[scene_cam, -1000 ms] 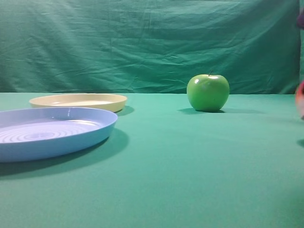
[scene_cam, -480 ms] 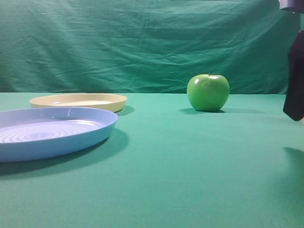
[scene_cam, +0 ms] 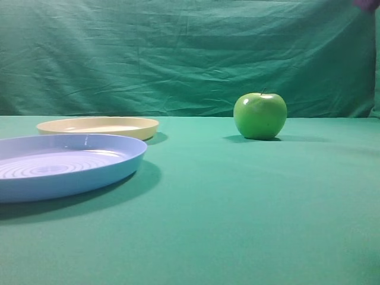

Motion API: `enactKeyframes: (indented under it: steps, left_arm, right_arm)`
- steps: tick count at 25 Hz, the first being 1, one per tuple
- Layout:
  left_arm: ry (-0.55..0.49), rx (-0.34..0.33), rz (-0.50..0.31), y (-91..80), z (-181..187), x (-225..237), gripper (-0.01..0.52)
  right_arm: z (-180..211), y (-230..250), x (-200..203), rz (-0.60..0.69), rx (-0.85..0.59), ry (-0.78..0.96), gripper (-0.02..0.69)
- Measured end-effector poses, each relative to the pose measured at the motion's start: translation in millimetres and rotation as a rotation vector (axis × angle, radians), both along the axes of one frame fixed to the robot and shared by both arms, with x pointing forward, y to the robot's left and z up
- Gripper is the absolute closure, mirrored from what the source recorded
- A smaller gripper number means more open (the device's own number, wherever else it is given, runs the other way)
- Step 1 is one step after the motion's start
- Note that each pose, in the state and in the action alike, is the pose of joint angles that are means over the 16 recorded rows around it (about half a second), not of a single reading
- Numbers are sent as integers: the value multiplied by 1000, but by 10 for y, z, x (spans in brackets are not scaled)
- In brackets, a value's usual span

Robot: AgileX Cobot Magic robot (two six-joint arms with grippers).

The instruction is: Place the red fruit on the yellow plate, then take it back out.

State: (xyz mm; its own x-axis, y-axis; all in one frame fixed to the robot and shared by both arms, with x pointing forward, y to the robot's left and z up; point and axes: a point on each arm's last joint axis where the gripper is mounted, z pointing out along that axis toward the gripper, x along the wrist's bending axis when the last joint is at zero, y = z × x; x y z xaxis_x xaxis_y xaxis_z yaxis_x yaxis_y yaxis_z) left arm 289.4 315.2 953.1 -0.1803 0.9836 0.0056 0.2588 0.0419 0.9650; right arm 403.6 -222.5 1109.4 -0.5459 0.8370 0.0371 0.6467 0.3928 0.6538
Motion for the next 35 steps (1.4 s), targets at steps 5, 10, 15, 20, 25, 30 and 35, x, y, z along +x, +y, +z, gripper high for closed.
enactKeyframes:
  steps: [5,10,15,20,25,30,35]
  left_arm:
    - [0,0,0,0,0,0,514]
    - [0,0,0,0,0,0,514]
    - [0,0,0,0,0,0,514]
    - [0,0,0,0,0,0,514]
    - [0,0,0,0,0,0,514]
    - [0,0,0,0,0,0,514]
    - [0,0,0,0,0,0,514]
  right_arm:
    - [228,-132,-409,4,43,-74,644]
    - [367,-267,-828,1,92,-141,665]
    - [413,-386,-1172,-5,130,-208,665]
    - [366,-475,-1369,-34,162,-290,665]
    - [218,-536,-1418,-97,183,-399,665]
    - [-57,-586,-1398,-194,193,-511,665]
    - [-437,-628,-1341,-304,187,-608,665]
